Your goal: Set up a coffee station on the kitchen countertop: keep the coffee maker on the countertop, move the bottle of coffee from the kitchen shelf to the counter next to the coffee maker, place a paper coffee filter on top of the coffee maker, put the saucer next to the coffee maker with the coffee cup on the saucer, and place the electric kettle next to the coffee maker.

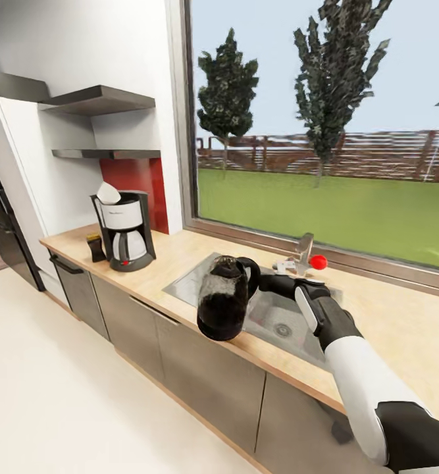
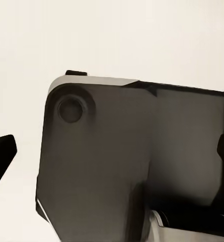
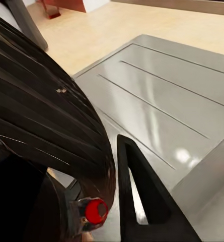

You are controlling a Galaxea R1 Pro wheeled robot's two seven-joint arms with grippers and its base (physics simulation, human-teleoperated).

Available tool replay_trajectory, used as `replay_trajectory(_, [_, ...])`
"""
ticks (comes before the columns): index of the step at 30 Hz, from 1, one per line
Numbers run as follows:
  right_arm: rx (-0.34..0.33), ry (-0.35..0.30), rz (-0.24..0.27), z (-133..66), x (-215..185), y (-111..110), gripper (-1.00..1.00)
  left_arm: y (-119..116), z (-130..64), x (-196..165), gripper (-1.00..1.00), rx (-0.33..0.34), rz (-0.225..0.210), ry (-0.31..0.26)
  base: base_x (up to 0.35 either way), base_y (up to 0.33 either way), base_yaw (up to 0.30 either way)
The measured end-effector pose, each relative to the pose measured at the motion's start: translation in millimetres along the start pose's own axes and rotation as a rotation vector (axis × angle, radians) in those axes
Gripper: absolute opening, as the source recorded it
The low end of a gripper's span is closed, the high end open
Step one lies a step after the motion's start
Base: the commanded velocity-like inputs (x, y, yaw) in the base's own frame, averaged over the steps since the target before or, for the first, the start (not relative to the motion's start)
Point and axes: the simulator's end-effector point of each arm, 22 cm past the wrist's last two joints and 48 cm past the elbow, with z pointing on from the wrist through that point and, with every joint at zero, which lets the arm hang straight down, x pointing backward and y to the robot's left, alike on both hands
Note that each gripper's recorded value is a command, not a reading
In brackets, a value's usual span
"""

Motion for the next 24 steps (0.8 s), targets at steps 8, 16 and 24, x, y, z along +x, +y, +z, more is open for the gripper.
replay_trajectory(8, [-0.001,0.0,0.0,0.1,-0.1,0.5,-1.0,0.0,0.0,-0.2,1.0,0.0,0.0,0.0,0.164,0.313,0.0])
replay_trajectory(16, [0.0,-0.001,0.0,-0.2,-0.5,0.0,-1.0,0.0,0.0,-0.3,1.0,0.0,0.0,-0.001,0.182,0.312,0.0])
replay_trajectory(24, [0.0,-0.001,-0.001,-0.2,-0.4,0.0,-1.0,0.0,0.0,-0.3,1.0,0.0,0.0,-0.001,0.202,0.306,0.0])
